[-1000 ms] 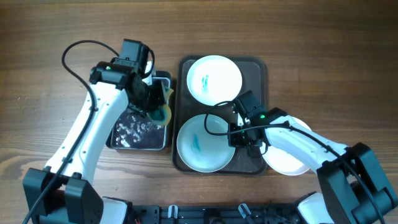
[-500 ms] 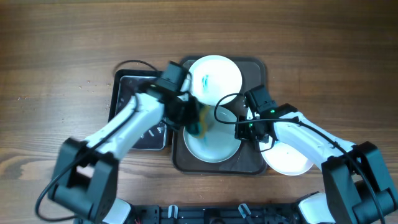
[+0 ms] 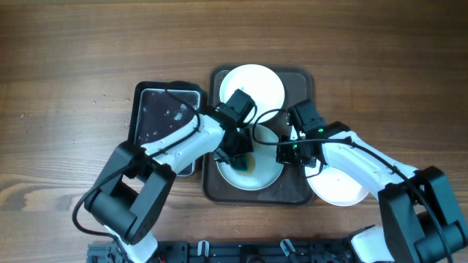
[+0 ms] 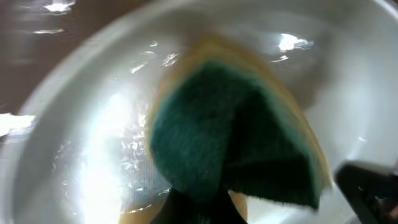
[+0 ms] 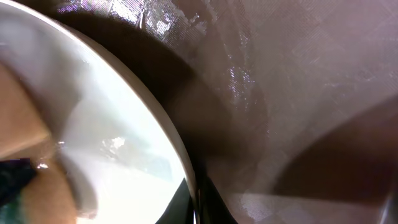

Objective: Clean dirty plates on tray and stack at the side
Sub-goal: 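Scrub the held plate's face with the sponge in the left gripper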

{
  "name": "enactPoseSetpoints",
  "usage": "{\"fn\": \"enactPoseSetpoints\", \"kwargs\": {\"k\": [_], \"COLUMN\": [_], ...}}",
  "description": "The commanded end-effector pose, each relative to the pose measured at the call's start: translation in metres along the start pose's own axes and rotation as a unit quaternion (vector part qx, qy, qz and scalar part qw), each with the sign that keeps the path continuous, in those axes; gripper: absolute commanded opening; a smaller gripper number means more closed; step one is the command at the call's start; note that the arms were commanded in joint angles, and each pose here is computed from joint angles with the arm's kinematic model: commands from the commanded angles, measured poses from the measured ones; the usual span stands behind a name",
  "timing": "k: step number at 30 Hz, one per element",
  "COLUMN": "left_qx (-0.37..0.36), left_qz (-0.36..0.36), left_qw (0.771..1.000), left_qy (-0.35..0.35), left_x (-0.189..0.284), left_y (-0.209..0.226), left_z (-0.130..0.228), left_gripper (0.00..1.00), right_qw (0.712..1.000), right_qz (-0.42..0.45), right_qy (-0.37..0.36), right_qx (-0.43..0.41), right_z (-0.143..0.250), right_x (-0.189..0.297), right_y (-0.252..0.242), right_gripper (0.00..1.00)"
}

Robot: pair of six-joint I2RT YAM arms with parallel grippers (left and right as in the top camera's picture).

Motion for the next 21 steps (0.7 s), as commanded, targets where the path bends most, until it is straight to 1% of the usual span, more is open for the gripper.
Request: {"fn": "enactPoseSetpoints", "kwargs": {"k": [1,4,6,10,14,17,21], "left_qx": [0.072,0.064,0.055,0.006,-0.032,-0.053,-0.061], "left_qz": [-0.137,-0.140,-0.127,-0.018,0.094,0.146,0.176], "left_qw": [0.988,0.988,0.990,1.000,0.995,0.987,0.979], "left_qy": [-0.024,-0.023,-0.024,-0.015,0.011,0.044,0.079], "left_x": [0.002,0.004,0.001,-0.010,-0.021,-0.033,-0.044], "left_y": [0.070,0.073,0.064,0.007,-0.046,-0.070,-0.081], "left_z": [-0.013,-0.014,-0.014,-0.011,-0.001,0.012,0.024], "left_gripper": [0.04,0.04,0.04,0.04,0.04,0.04,0.04], "right_qw": [0.999,0.999,0.999,0.999,0.999,0.999,0.999], "right_qz": [0.026,0.026,0.026,0.026,0.026,0.025,0.025], "right_qy": [-0.019,-0.019,-0.019,-0.020,-0.019,-0.020,-0.021], "right_qx": [-0.020,-0.020,-0.020,-0.020,-0.020,-0.019,-0.019], "right_z": [-0.010,-0.010,-0.010,-0.011,-0.010,-0.011,-0.011], "right_x": [-0.003,-0.003,-0.003,-0.003,-0.003,-0.003,-0.003], "right_y": [-0.009,-0.009,-0.009,-0.009,-0.009,-0.009,-0.009], "right_gripper": [0.04,0.04,0.04,0.04,0.04,0.04,0.05]}}
Point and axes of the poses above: each gripper's point midway between its finger pads, its own x axis back along the fingers, its own y axis along the line the jaws close on, z = x × y, the point moved 1 cm from there along x, back along the fingers, and after that the axes turned 11 degrees about -x, right-handed, at the moved point
